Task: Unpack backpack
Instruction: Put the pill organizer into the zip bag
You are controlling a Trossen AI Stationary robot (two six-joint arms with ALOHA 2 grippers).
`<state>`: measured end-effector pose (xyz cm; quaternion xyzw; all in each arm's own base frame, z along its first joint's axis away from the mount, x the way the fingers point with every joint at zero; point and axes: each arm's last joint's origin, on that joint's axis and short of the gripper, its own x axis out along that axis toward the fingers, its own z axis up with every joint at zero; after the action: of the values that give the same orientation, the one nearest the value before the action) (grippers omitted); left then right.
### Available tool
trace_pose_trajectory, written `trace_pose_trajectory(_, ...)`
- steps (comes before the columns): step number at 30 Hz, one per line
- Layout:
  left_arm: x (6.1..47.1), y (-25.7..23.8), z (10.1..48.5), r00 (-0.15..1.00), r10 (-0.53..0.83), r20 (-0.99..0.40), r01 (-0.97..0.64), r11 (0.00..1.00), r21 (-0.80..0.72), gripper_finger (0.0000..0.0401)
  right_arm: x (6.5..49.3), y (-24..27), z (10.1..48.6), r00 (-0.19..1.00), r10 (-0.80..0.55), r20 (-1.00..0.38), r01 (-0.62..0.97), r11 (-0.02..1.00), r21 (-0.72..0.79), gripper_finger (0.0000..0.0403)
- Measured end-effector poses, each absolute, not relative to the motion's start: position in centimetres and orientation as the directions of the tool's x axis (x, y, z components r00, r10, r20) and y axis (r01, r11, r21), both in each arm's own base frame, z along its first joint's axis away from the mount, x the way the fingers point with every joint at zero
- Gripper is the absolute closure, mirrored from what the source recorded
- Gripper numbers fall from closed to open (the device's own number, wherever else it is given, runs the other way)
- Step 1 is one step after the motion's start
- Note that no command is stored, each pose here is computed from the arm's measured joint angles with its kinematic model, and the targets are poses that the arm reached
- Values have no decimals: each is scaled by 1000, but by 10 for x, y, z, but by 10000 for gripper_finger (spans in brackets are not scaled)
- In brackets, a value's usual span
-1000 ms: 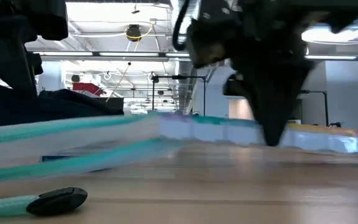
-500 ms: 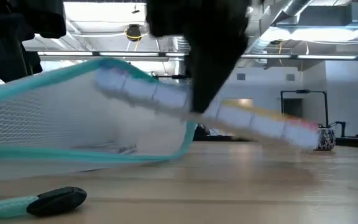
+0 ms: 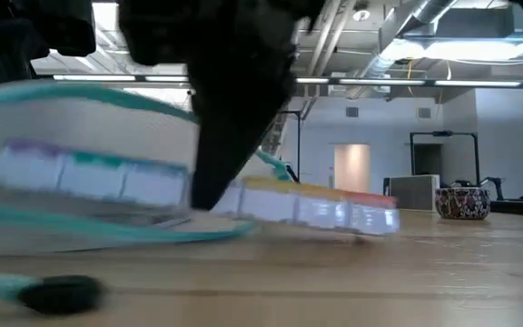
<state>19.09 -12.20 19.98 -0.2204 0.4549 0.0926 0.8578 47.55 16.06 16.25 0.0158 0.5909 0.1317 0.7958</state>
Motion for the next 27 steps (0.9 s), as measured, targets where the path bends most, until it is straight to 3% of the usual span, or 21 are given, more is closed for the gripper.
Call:
trace_pose_trajectory(6,191,-122,200,569,-42,-821,-356,888,-292,276,493,159,166,303,234,-924,-184,966,184,370)
trace_pose_trajectory(17,191,-122,200,569,-41,-821,-353,890,-289,276,518,149,189,513,323,-795,-199,946,256,337)
trace_pose_trajectory(23,191,-122,200,567,-40,-823,-354,890,-287,276,488,145,199,298,289,-910,-81,957,278,308)
trace_pose_trajectory(27,191,-122,200,567,-40,-823,-352,891,-286,276,457,155,222,179,152,-972,12,988,157,318)
